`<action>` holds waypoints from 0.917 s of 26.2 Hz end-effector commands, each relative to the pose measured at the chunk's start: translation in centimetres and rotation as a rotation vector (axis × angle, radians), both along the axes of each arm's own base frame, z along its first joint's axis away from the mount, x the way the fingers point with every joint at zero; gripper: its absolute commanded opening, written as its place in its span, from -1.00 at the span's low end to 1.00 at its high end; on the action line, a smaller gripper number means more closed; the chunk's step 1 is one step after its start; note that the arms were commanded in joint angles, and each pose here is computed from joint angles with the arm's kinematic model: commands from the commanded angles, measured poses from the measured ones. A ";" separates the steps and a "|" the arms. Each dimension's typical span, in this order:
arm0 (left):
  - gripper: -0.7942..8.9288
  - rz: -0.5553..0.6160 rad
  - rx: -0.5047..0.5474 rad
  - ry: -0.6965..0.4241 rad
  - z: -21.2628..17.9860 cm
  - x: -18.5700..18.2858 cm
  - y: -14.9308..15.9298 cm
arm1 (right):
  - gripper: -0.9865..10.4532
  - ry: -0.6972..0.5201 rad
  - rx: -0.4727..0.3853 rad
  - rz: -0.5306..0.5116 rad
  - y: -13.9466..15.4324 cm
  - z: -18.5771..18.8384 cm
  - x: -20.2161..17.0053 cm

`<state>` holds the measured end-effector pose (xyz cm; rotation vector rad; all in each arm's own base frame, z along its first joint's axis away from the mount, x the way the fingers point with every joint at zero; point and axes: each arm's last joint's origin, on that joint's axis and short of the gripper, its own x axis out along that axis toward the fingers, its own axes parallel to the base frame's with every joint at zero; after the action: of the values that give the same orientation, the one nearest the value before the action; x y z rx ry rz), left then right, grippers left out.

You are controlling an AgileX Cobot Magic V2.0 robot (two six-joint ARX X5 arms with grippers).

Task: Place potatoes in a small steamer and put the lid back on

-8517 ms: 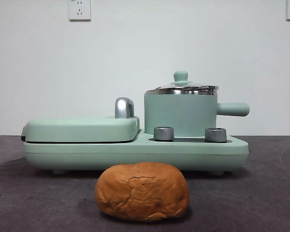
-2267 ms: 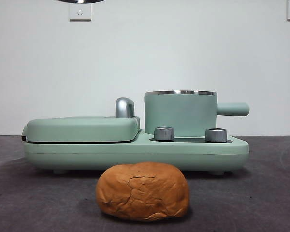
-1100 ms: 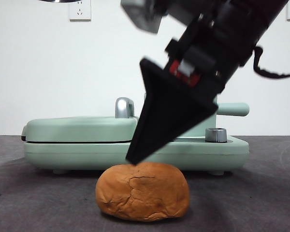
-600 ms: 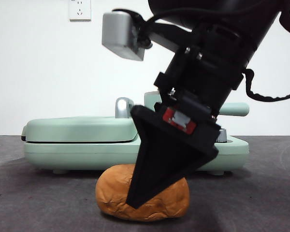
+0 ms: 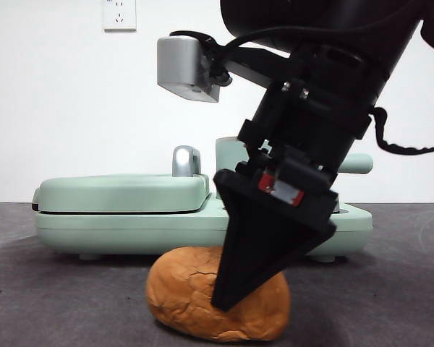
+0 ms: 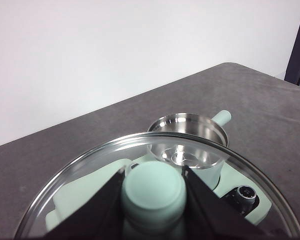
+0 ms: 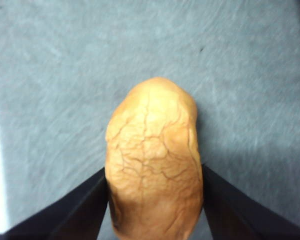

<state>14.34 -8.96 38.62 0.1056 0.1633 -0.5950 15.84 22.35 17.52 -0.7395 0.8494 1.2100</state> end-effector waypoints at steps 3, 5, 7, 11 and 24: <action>-0.80 -0.004 -0.020 -0.048 0.8 -0.2 0.1 | -0.37 -0.043 0.007 -0.030 -1.0 2.5 -0.8; -0.80 -0.004 -0.025 -0.052 0.9 -0.2 0.0 | -0.37 -0.100 0.029 -0.055 -2.0 4.4 -1.4; -0.80 -0.004 -0.032 -0.064 1.0 -0.2 0.0 | -0.37 -0.165 0.069 -0.108 -3.4 6.4 -2.0; -0.80 -0.004 -0.033 -0.064 1.0 -0.2 0.0 | -0.36 -0.226 0.117 -0.286 -6.1 10.1 -1.9; -0.80 -0.002 -0.044 -0.056 1.0 -0.1 0.0 | -0.36 -0.343 0.269 -0.608 -8.0 21.3 7.4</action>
<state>14.37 -8.98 38.81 0.0995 0.1445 -0.5947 22.35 13.93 38.61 -0.4183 0.5380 0.6110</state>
